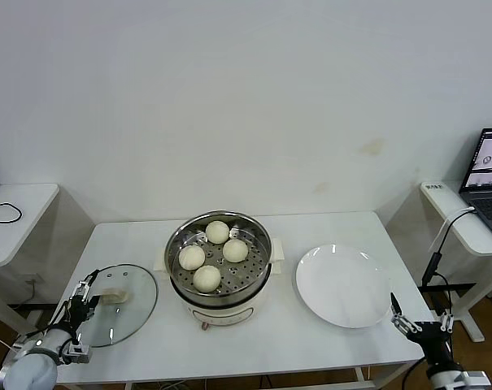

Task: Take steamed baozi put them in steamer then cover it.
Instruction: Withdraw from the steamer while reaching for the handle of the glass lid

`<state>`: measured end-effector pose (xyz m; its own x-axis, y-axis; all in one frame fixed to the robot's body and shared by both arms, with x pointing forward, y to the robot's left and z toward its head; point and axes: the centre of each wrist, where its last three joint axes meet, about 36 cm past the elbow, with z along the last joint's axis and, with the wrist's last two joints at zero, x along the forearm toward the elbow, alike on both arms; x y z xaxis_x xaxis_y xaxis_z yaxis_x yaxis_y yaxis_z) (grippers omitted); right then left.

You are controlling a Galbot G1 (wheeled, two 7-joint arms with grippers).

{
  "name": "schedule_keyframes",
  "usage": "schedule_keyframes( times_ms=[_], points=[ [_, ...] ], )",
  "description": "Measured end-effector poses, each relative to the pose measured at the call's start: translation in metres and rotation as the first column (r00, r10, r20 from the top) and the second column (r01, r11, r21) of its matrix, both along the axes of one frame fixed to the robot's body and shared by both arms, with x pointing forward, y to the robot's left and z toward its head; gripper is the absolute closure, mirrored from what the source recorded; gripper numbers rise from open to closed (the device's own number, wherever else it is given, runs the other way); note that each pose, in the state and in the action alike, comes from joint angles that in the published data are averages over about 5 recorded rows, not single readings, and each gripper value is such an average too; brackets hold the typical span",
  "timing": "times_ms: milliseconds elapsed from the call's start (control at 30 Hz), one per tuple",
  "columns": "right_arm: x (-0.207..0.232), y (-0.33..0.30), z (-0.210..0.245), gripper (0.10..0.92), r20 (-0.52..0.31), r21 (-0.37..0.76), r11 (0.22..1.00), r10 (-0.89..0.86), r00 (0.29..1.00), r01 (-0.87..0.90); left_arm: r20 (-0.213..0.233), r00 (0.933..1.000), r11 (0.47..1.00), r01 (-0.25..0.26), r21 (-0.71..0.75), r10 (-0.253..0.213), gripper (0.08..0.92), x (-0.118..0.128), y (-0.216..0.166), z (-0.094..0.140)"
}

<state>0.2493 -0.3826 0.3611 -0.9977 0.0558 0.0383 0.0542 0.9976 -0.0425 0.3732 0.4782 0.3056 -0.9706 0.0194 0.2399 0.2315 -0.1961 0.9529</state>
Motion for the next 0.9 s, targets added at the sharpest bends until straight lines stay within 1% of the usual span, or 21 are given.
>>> schedule_keyframes(
  times_ms=[367, 467, 533, 667, 900],
  points=[
    [-0.003, 0.003, -0.008, 0.199, -0.015, 0.005, 1.000, 0.005, 1.000, -0.005, -0.011, 0.9992, 0.996, -0.038, -0.077, 0.037, 0.177, 0.011, -0.002, -0.008],
    [-0.004, 0.004, -0.010, 0.200, -0.018, 0.005, 1.000, 0.007, 1.000, -0.007, -0.007, 0.9989, 0.993, -0.048, -0.109, 0.047, 0.177, 0.012, -0.003, -0.010],
    [-0.004, 0.005, -0.011, 0.200, -0.021, 0.005, 1.000, 0.009, 1.000, -0.009, 0.000, 0.9987, 0.990, -0.051, -0.129, 0.052, 0.193, 0.013, -0.004, -0.011],
    [-0.005, 0.007, -0.014, 0.199, -0.025, 0.008, 1.000, 0.012, 1.000, -0.012, 0.012, 0.9984, 0.986, -0.053, -0.156, 0.055, 0.285, 0.014, -0.006, -0.013],
    [-0.005, 0.011, -0.017, 0.200, -0.028, 0.013, 1.000, 0.020, 0.999, -0.019, 0.012, 0.9985, 0.984, -0.050, -0.169, 0.053, 0.493, 0.014, -0.006, -0.016]
  ],
)
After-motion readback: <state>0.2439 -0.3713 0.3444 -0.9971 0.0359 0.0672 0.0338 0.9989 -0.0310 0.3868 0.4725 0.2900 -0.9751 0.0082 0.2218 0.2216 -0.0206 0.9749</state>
